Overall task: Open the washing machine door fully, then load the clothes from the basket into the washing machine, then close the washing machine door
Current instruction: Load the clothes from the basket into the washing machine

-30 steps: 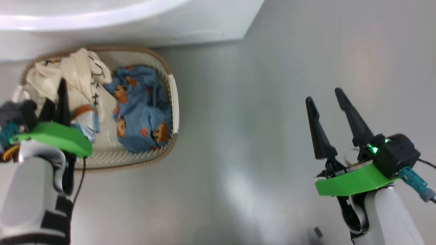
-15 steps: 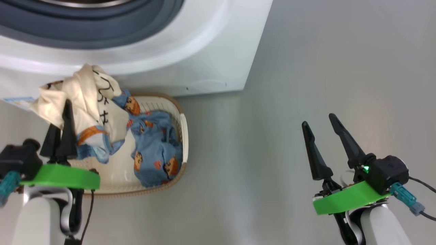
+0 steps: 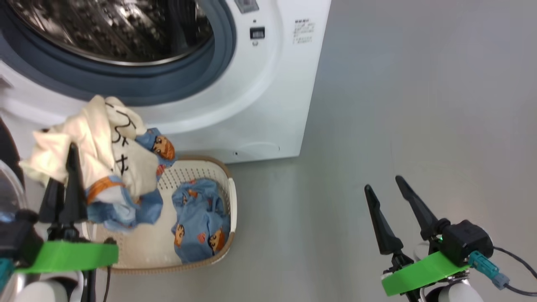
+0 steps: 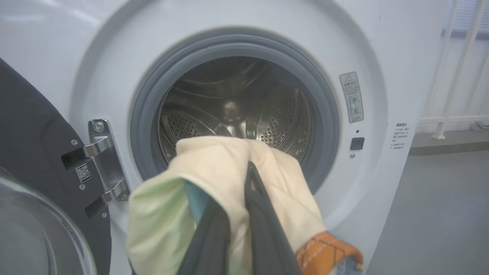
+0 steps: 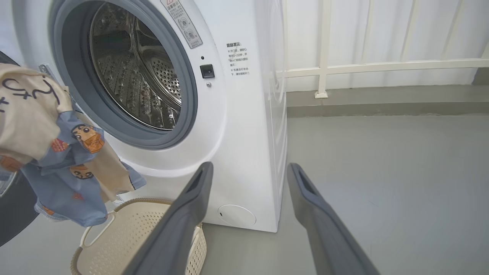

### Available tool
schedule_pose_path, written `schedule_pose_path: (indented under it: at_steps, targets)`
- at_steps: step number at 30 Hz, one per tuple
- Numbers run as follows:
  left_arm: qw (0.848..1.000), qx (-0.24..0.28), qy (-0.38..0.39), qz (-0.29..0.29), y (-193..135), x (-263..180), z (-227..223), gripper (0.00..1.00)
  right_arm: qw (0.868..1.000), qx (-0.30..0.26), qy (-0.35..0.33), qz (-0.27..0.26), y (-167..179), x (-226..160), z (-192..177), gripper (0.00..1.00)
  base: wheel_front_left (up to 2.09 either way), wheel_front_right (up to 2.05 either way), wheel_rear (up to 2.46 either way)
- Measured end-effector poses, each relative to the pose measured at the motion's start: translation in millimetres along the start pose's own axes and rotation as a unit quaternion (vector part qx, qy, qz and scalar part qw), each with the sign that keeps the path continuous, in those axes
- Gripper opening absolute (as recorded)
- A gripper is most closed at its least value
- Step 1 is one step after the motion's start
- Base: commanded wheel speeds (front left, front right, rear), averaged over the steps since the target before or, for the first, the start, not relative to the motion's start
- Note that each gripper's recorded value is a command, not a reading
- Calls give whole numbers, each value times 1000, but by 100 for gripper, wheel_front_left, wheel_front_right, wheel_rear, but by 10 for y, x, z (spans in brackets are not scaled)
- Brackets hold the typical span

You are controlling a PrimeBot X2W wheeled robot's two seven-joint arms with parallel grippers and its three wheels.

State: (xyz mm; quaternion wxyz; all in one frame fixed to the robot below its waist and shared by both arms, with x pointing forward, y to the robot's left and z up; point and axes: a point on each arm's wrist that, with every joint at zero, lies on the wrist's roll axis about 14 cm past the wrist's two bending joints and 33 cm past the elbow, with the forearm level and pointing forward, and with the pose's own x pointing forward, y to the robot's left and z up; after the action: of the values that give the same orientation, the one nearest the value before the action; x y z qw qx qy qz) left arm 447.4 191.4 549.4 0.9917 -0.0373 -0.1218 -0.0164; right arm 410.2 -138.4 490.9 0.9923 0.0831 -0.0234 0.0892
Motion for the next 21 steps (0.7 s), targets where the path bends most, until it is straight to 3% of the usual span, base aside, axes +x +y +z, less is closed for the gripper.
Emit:
schedule_pose_path:
  at_steps: [21]
  targets:
    - [1000, 8, -3, 16, 29, -593, 239, 0, 999, -5, -45, -11, 7, -334, 367, 100, 0, 0, 0]
